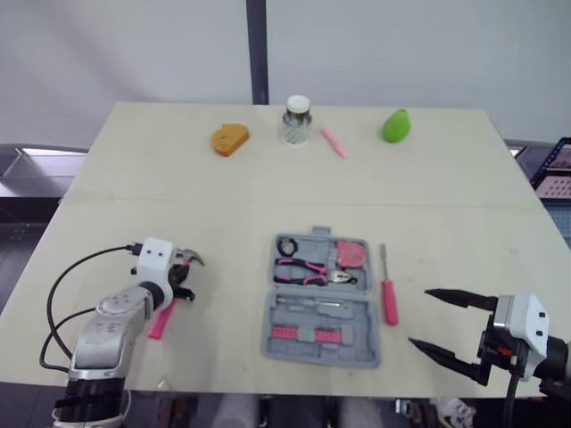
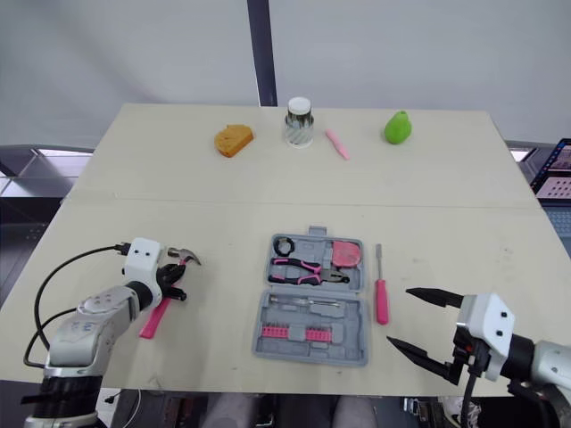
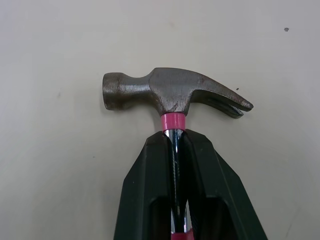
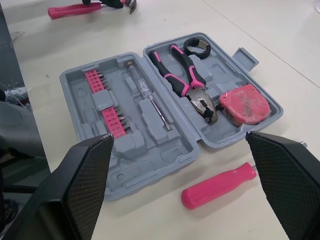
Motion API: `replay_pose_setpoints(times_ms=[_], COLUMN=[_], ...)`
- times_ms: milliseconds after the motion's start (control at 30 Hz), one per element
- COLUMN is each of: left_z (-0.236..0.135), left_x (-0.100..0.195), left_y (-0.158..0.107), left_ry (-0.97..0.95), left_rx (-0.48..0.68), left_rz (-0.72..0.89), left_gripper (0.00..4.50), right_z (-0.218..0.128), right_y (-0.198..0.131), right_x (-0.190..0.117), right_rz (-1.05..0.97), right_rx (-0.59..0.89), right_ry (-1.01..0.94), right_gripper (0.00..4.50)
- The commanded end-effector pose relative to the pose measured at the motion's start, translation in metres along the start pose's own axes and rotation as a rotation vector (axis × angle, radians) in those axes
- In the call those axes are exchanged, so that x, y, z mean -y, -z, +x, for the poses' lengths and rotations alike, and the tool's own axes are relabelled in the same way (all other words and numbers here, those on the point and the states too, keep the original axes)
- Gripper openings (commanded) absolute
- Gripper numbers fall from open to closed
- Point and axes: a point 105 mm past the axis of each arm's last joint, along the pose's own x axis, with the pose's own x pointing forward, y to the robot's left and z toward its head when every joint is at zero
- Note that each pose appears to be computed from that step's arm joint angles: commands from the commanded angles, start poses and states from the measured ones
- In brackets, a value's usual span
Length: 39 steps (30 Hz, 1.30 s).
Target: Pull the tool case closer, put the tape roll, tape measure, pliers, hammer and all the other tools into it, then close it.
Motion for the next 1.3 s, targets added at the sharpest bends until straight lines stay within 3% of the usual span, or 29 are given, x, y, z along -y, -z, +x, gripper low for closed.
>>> replay_pose_setpoints(times_ms=[33,267,500,700,800,933,967,1300], left_z=[0.0017,0.0024,0.0033,0.0057,0.0064,0.0071,0.0073,-0.0013], left_x=[0.0027,0.0058,0.0045,0.0059,0.0062,0.0060,0.0060,0.0028], left_y=[-0.0025,-0.0011,-0.0014,-0.0034,-0.0038,-0.0035,-0.0035,-0.0109], left_ry=[0.007,0.028,0.022,0.033,0.037,0.035,0.035,0.067], left_rx=[0.006,0.000,-0.003,0.005,0.008,0.010,0.010,0.011], left_rz=[0.028,0.014,0.019,0.019,0.016,0.012,0.012,0.056], left_gripper=[0.01,0.01,3.24,3.24,2.36,0.37,0.04,0.04], right_z=[-0.0032,-0.0041,-0.0044,-0.0042,-0.0043,-0.0046,-0.0045,-0.0026], right_y=[-0.0057,-0.0052,-0.0049,-0.0047,-0.0045,-0.0040,-0.0039,-0.0052], right_x=[0.0009,0.0007,0.0006,0.0010,0.0013,0.0011,0.0011,0.0015], right_rz=[-0.029,-0.026,-0.026,-0.027,-0.027,-0.025,-0.025,-0.026], right_rx=[0.005,0.004,0.003,0.002,0.001,-0.001,-0.001,0.012], right_ry=[0.018,0.021,0.023,0.026,0.028,0.031,0.032,0.031], right_gripper=[4.50,4.50,4.50,4.50,4.50,4.50,4.50,4.50])
